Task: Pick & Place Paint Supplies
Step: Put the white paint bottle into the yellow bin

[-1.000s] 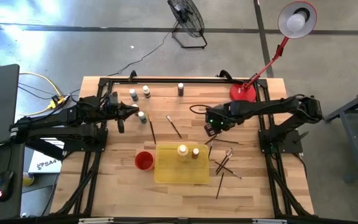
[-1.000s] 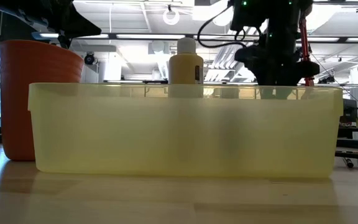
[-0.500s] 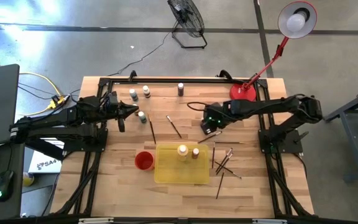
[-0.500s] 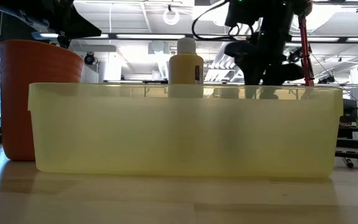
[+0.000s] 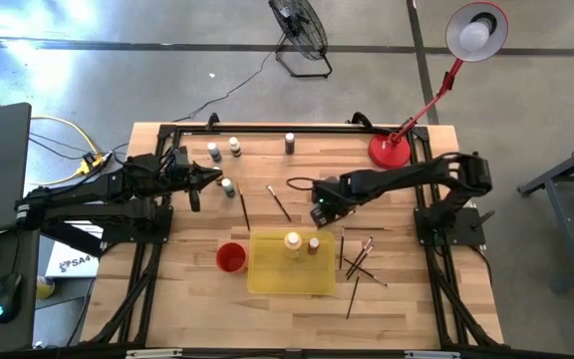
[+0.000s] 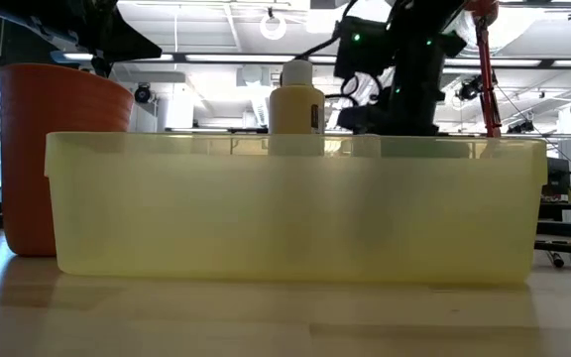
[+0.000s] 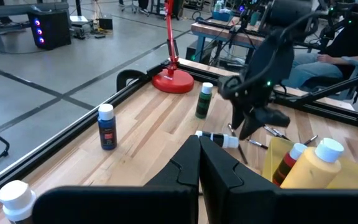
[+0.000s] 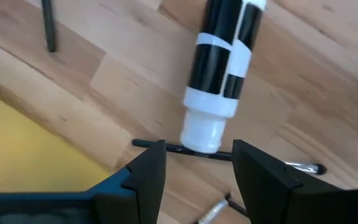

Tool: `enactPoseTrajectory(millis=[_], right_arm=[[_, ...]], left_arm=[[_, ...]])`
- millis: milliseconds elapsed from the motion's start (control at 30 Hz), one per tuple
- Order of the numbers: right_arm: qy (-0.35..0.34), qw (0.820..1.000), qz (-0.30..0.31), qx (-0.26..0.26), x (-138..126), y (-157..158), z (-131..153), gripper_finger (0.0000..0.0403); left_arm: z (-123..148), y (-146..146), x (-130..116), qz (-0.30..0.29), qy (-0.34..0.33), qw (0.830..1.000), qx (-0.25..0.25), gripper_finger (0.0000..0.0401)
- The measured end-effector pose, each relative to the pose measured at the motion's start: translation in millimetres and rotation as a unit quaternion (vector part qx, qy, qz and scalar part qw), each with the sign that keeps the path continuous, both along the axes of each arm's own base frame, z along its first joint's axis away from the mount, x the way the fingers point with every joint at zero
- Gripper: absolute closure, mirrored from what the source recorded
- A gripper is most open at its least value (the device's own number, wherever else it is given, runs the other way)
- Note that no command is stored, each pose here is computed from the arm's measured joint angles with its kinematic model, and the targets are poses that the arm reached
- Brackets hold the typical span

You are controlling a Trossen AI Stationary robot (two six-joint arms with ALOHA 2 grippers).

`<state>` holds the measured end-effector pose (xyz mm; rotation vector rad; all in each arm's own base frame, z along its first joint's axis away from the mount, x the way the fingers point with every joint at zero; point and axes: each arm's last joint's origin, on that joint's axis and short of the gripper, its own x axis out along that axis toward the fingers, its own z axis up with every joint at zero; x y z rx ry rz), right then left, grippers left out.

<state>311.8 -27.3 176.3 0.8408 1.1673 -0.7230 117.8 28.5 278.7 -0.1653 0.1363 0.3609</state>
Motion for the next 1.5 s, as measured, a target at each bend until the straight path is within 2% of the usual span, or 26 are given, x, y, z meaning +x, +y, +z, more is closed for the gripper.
enactPoseTrajectory(millis=[233,533,967,1067,1233,1500], right_arm=[[0.019,1.0,0.009,-0.008,6,-1,-18,0.0229],[-0.017,0.999,0.022,-0.031,15,-6,-19,0.0229],[-0.012,0.999,0.046,-0.022,23,-8,-37,0.0229],[-0.012,0.999,0.044,-0.028,23,-8,-37,0.0242],[-0.01,0.998,0.055,-0.037,23,-8,-37,0.0297],[0.003,0.997,0.066,-0.025,16,-6,-30,0.0297]], left_arm=[[0,0,0,0.0,0.0,1.0,0.0,0.0401],[0,0,0,0.0,0.001,1.0,0.0,0.0401],[-2,0,0,0.0,0.012,1.0,-0.003,0.0401],[-2,0,0,0.0,0.012,1.0,-0.003,0.0401],[-2,0,0,0.0,0.012,1.0,-0.003,0.0401],[-2,0,0,0.0,0.012,1.0,-0.003,0.0401]])
